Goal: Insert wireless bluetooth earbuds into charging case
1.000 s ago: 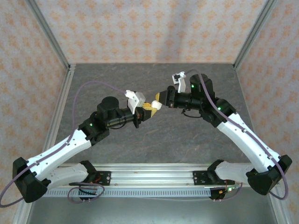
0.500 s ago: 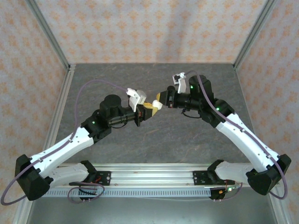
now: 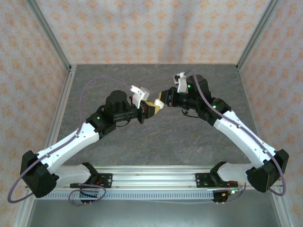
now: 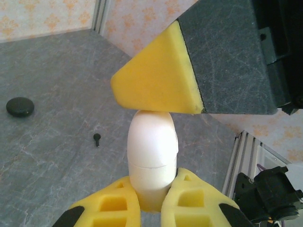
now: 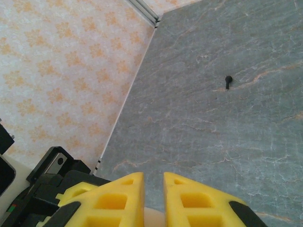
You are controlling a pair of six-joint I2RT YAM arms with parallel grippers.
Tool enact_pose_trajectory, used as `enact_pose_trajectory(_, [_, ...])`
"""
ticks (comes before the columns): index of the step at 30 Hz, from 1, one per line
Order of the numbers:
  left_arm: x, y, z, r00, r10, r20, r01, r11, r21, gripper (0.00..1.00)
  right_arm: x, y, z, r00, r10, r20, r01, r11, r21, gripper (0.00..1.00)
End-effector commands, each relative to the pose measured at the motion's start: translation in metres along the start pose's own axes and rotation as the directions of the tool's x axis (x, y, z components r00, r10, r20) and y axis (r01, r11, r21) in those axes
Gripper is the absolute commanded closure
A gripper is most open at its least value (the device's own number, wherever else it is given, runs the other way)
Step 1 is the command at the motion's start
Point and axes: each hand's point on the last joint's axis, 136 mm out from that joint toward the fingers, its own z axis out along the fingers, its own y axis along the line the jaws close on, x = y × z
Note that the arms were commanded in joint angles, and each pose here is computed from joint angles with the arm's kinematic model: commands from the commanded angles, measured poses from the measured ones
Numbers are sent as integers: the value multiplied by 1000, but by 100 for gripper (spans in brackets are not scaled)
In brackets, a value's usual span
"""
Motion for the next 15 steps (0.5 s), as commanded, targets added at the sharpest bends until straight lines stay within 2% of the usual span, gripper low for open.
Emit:
enact_pose_trajectory(1, [-59,-2,-11,982,68,174,-62,997,-39,100,25,4,4,995,-6,-102,4,1000,-16,80])
enact_pose_trajectory(15, [-20,25,-3,997,52,65,-45,993,-108,100,-14,-29,-27,996,-32,81,13,975,223,59])
